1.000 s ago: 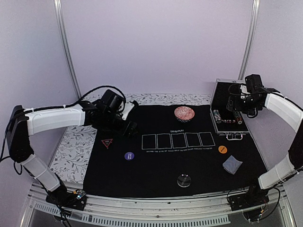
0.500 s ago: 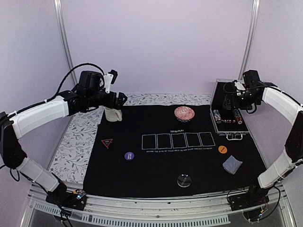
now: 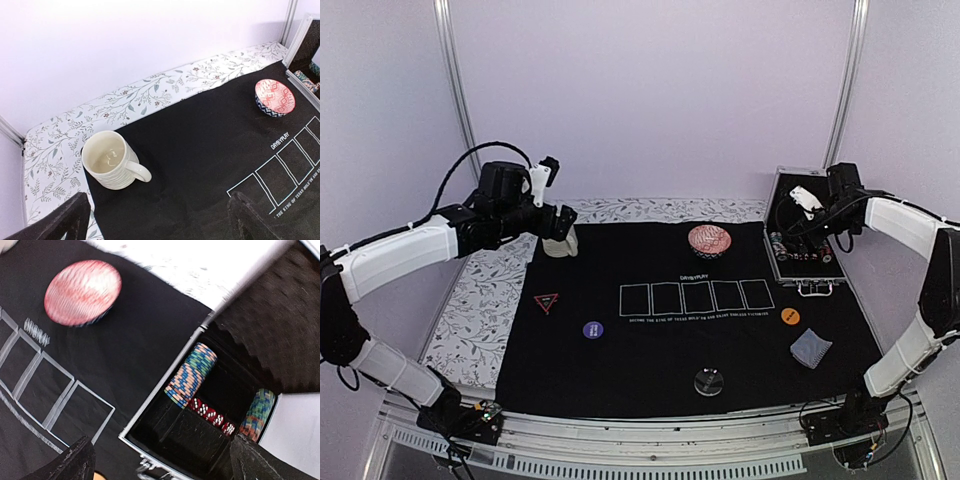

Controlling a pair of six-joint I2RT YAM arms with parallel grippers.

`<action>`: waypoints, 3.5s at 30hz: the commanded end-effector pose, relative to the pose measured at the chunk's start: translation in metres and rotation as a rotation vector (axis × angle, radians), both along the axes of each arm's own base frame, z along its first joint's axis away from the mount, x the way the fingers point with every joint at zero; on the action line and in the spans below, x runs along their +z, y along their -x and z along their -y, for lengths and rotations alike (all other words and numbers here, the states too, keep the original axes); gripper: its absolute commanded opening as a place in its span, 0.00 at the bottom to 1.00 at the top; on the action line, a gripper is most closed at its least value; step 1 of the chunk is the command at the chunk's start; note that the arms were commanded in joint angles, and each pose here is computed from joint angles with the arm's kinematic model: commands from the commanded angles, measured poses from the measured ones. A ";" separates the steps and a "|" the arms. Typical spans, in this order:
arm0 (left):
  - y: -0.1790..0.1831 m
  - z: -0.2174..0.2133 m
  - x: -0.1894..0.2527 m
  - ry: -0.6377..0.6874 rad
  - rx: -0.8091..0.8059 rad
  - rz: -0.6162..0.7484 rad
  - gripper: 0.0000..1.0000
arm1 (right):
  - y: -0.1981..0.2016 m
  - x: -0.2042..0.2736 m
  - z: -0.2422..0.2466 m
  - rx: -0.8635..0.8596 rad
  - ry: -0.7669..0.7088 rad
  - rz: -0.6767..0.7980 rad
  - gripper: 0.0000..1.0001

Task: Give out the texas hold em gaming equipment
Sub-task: Pick up the pile of poker chips from the chip case.

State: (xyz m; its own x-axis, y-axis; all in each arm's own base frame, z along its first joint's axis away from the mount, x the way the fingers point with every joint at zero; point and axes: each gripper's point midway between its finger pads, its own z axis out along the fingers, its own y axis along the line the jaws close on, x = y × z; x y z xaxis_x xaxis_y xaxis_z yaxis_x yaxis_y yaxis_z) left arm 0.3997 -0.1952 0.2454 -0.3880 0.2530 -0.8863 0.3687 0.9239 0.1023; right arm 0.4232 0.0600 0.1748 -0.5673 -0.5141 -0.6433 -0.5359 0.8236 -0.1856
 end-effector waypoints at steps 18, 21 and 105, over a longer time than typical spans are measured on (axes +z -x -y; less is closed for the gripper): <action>-0.008 -0.022 -0.005 -0.114 0.061 0.065 0.98 | -0.071 -0.095 0.016 0.657 0.533 0.145 0.79; -0.009 -0.021 -0.007 -0.119 0.056 0.061 0.98 | -0.072 -0.104 0.018 0.665 0.546 0.131 0.72; -0.007 -0.014 -0.019 -0.118 0.013 0.029 0.98 | -0.073 -0.179 0.022 0.645 0.646 -0.104 0.36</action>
State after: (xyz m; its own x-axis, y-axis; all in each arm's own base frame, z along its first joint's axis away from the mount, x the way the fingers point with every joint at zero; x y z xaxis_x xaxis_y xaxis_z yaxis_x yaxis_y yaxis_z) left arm 0.4043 -0.1841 0.2303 -0.3663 0.3480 -0.8630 0.3520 0.9103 0.2177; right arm 0.5096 0.0425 0.0295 -0.0444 -0.9929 -0.1103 -0.8562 0.0948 -0.5079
